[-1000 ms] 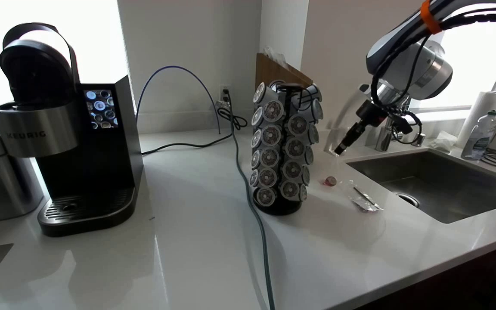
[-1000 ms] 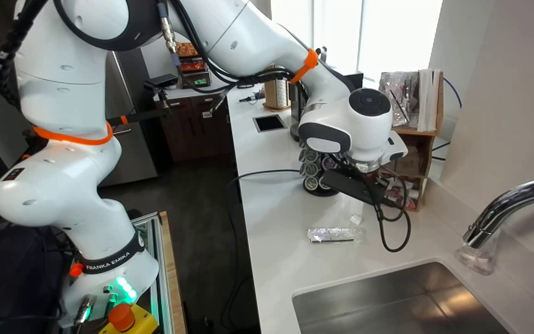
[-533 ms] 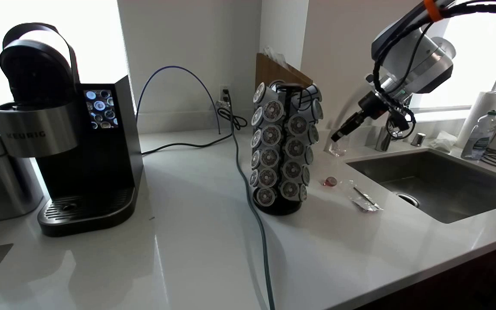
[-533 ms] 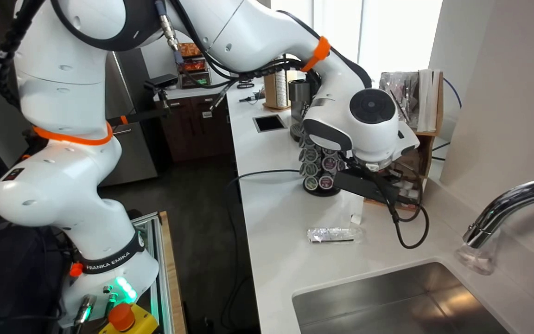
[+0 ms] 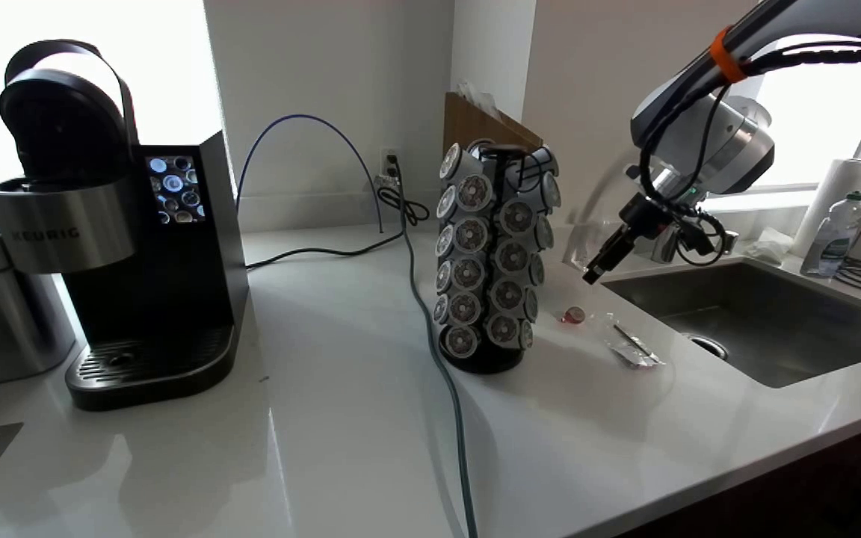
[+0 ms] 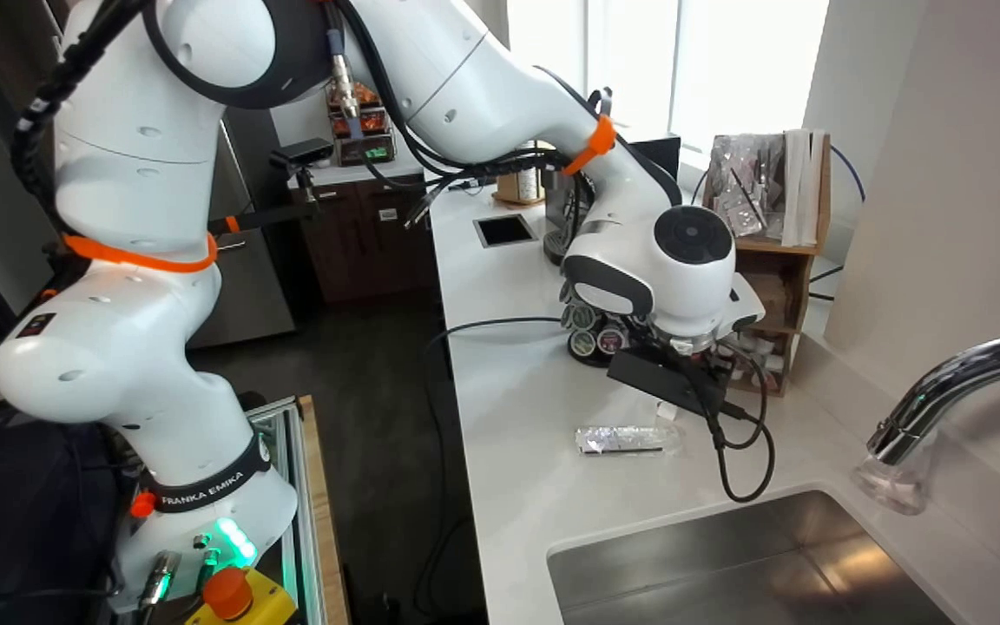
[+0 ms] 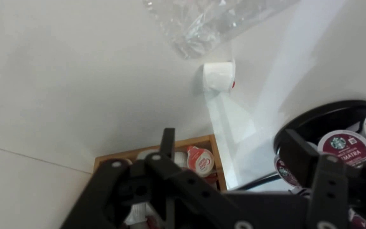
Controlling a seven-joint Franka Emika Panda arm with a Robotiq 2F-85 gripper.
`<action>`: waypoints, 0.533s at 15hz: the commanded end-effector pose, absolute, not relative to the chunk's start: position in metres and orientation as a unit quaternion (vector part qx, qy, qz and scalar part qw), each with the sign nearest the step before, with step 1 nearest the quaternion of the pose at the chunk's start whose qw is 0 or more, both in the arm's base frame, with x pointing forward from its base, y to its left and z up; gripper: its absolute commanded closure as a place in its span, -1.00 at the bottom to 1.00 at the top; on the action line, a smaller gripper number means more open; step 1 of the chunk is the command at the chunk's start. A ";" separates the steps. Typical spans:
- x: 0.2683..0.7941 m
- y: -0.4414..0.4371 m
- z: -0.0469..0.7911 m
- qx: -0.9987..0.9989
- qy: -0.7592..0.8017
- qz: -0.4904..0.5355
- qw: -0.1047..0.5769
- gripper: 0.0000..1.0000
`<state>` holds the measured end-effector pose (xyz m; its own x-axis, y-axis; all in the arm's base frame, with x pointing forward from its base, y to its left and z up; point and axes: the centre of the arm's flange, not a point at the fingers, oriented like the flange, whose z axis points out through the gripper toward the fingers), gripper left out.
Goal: Pick up the circular object on the counter and place it on the bottom compartment of the brown shelf
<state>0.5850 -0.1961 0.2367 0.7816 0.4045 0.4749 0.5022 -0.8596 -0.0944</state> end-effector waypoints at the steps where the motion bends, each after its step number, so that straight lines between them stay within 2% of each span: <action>1: 0.589 -0.197 0.215 -0.942 -0.245 -0.199 0.114 -1.00; 8: 0.598 -0.188 0.182 -0.941 -0.262 -0.176 0.123 -1.00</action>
<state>0.5850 -0.1909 0.1946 0.7958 0.4413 0.4146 0.5299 -0.8390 -0.1240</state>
